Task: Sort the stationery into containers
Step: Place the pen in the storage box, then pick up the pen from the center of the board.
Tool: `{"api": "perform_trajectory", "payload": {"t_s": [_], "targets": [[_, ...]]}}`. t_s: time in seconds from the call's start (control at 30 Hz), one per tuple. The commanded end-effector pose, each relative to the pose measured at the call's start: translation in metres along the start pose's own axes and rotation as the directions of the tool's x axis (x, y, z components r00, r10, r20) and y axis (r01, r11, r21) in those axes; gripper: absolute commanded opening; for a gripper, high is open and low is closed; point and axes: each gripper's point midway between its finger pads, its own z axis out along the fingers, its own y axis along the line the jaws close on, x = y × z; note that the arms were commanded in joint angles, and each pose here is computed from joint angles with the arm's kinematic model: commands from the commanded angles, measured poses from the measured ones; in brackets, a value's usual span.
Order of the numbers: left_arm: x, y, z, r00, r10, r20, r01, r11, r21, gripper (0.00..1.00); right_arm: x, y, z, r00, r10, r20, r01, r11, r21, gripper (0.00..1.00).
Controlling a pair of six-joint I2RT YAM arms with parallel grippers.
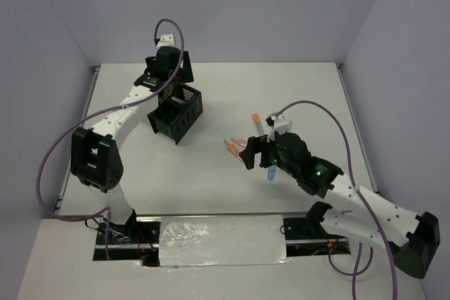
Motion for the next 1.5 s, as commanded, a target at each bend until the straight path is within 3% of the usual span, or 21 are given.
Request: {"api": "perform_trajectory", "payload": {"t_s": [0.0, 0.1, 0.2, 0.27, 0.4, 0.67, 1.03, 1.1, 1.23, 1.33, 1.37, 1.47], "targets": [[-0.063, 0.004, -0.063, 0.992, -0.099, 0.082, 0.095, 0.995, 0.043, 0.99, 0.005, -0.030, 0.002, 0.997, 0.063, -0.047, -0.055, 0.986, 0.159, 1.00], [-0.072, 0.000, -0.114, 0.987, -0.146, 0.063, 0.135, 0.978, 0.161, 0.99, 0.013, -0.053, 0.008, 0.991, 0.106, -0.087, -0.082, 0.967, 0.240, 1.00], [-0.057, 0.004, -0.163, 0.988, -0.150, 0.030, 0.137, 0.955, 0.264, 0.99, 0.020, -0.082, 0.016, 0.982, 0.144, -0.122, -0.094, 0.934, 0.345, 1.00], [-0.043, 0.009, -0.185, 0.991, -0.133, 0.020, 0.121, 0.945, 0.304, 0.99, 0.021, -0.087, 0.027, 0.978, 0.140, -0.154, -0.080, 0.936, 0.343, 0.95], [-0.003, 0.024, -0.225, 0.997, -0.070, 0.016, 0.058, 0.917, 0.394, 1.00, 0.007, -0.103, 0.052, 0.975, 0.106, -0.197, -0.025, 0.926, 0.376, 0.74], [0.052, 0.034, -0.236, 0.998, 0.018, -0.063, 0.012, 0.901, 0.435, 0.99, 0.002, -0.151, 0.116, 0.939, 0.138, -0.316, 0.023, 0.890, 0.455, 0.63], [0.068, 0.037, -0.233, 0.998, -0.005, -0.068, 0.034, 0.898, 0.440, 0.99, 0.033, -0.185, 0.160, 0.877, 0.166, -0.451, 0.086, 0.870, 0.486, 0.55], [0.071, 0.036, -0.231, 0.997, -0.008, -0.080, 0.043, 0.896, 0.442, 0.99, 0.040, -0.190, 0.161, 0.865, 0.175, -0.471, 0.095, 0.863, 0.496, 0.49], [0.069, 0.033, -0.230, 0.996, -0.013, -0.084, 0.049, 0.894, 0.445, 0.99, 0.050, -0.196, 0.159, 0.856, 0.205, -0.475, 0.086, 0.849, 0.521, 0.47], [0.066, 0.030, -0.231, 0.996, -0.027, -0.082, 0.061, 0.887, 0.457, 0.99, 0.052, -0.196, 0.157, 0.849, 0.210, -0.485, 0.083, 0.853, 0.515, 0.39], [0.064, 0.028, -0.231, 0.996, -0.039, -0.084, 0.073, 0.884, 0.462, 0.99, 0.052, -0.193, 0.158, 0.844, 0.214, -0.492, 0.070, 0.865, 0.496, 0.28], [0.059, 0.013, -0.230, 0.991, -0.084, -0.108, 0.127, 0.855, 0.502, 0.99, 0.035, -0.185, 0.156, 0.873, 0.192, -0.449, 0.047, 0.882, 0.468, 0.20]]}}
